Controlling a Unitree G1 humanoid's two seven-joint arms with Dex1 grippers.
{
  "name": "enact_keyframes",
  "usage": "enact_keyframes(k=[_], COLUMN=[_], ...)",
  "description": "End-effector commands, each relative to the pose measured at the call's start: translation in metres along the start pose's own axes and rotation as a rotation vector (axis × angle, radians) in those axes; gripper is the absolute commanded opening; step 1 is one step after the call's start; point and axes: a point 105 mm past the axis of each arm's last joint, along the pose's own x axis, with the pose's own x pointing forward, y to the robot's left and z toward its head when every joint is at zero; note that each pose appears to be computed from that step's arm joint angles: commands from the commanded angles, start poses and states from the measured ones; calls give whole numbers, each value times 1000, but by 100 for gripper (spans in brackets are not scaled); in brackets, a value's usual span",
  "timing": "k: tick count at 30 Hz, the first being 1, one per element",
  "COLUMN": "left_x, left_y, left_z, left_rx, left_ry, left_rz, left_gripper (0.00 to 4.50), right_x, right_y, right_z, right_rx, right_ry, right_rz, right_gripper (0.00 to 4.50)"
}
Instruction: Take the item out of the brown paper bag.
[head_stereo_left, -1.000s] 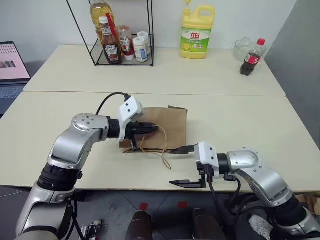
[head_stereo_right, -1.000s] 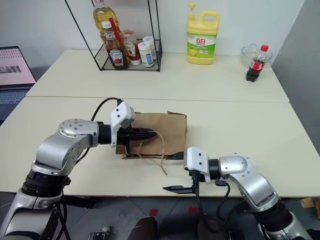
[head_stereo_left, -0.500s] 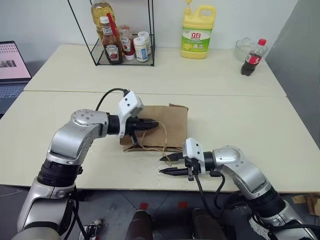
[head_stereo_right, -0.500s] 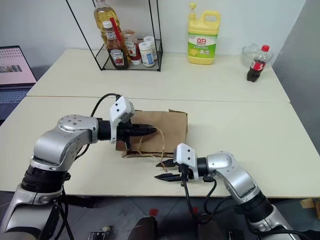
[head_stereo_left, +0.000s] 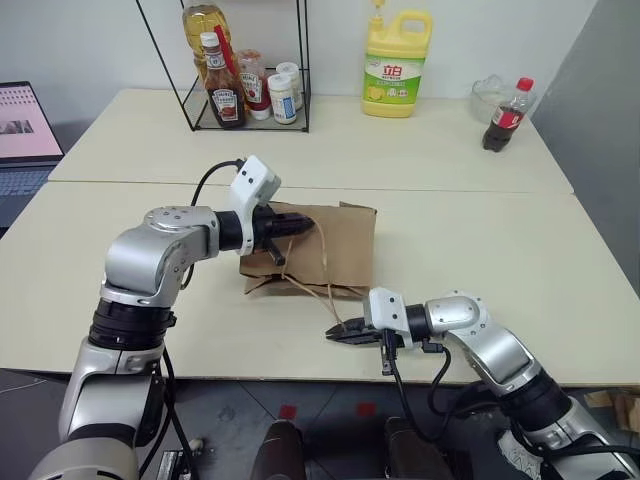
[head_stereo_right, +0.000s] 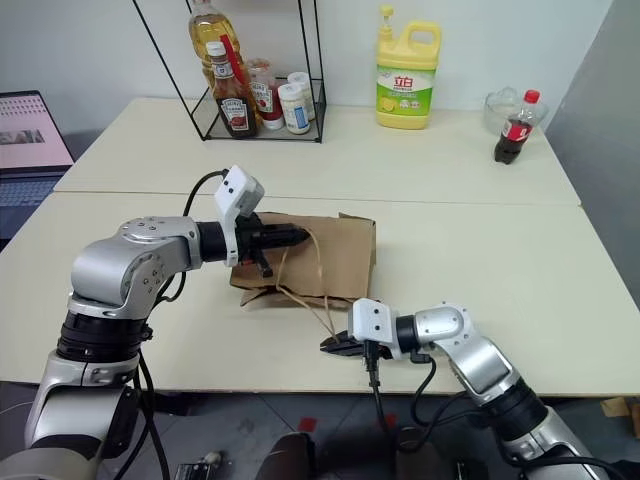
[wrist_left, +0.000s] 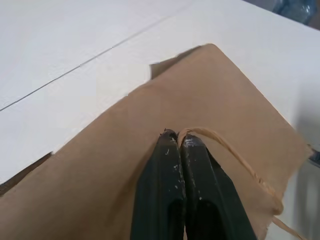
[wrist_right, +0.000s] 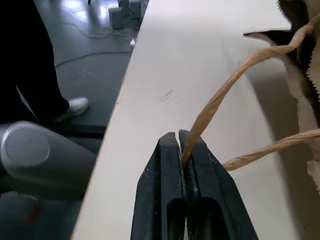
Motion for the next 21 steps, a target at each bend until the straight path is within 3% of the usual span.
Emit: enact_keyframes(k=[1,13,18,21], left_x=[-6,-5,-6,-8], left_y=[4,-10,-34,-45], left_z=[25,17,-2,-11], left_rx=[28,70,204,230], left_ry=[-81,-55,17,36], left_rz=[30,-37,-146,-198], left_gripper=[0,0,0,0], right_x=[2,-4,-9,-15], right_y=[7,-13,-23,-26], right_z=[-1,16,28,34], right_rx=[-106,-189,-191,-150], right_ry=[36,5,-13,-31], right_rz=[55,-32,-44,-45], right_gripper=[4,4,4,67])
